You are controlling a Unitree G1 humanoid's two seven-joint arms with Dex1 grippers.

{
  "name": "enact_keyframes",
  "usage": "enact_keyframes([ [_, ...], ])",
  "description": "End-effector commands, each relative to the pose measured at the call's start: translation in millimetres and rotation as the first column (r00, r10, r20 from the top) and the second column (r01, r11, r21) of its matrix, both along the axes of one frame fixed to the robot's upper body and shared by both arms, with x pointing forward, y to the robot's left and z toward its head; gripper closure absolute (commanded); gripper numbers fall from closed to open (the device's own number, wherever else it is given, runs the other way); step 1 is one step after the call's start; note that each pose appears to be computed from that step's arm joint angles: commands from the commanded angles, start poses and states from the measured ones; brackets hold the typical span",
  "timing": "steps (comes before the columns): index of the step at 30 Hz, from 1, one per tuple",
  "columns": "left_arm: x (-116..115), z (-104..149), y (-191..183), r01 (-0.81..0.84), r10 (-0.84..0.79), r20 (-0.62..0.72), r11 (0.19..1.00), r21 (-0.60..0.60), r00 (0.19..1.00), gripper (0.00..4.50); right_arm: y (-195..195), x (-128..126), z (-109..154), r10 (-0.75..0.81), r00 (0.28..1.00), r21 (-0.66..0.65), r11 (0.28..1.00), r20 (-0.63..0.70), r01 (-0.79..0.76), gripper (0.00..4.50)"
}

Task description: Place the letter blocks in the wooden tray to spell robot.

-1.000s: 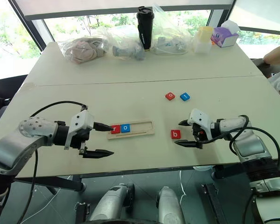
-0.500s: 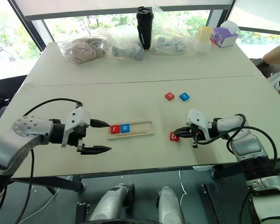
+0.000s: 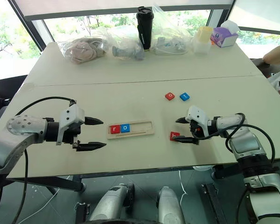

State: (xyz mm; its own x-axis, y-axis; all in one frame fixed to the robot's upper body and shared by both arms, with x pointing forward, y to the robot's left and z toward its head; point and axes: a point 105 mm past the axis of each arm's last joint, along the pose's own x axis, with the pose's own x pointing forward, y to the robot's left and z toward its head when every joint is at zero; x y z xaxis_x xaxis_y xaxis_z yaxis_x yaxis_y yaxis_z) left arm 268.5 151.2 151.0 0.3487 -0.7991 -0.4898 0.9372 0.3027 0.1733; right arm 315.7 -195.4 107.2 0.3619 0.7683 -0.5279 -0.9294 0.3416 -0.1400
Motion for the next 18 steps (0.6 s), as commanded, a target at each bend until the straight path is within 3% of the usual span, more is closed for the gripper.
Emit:
enact_keyframes([
  [1,1.5,9.5,0.8,0.003,-0.003,0.048,1.000,-0.003,0.999,0.00,0.0,-9.4,9.5,0.041,0.999,0.001,0.999,-0.004,-0.041,0.04],
  [8,2.1,8.3,1.7,-0.005,0.005,0.049,1.000,0.003,0.999,0.00,2.2,-17.8,-9.3,0.061,0.998,-0.052,0.997,-0.025,-0.063,0.04],
  [12,3.1,8.2,2.6,-0.009,0.009,0.051,1.000,0.005,0.999,0.00,1.3,-9.7,-13.4,0.029,1.000,-0.049,0.998,0.000,-0.029,0.04],
  [18,3.4,8.1,3.5,-0.015,0.015,0.055,1.000,0.008,0.998,0.00,1.1,-8.6,-13.1,0.030,1.000,-0.035,0.999,-0.003,-0.030,3.02],
])
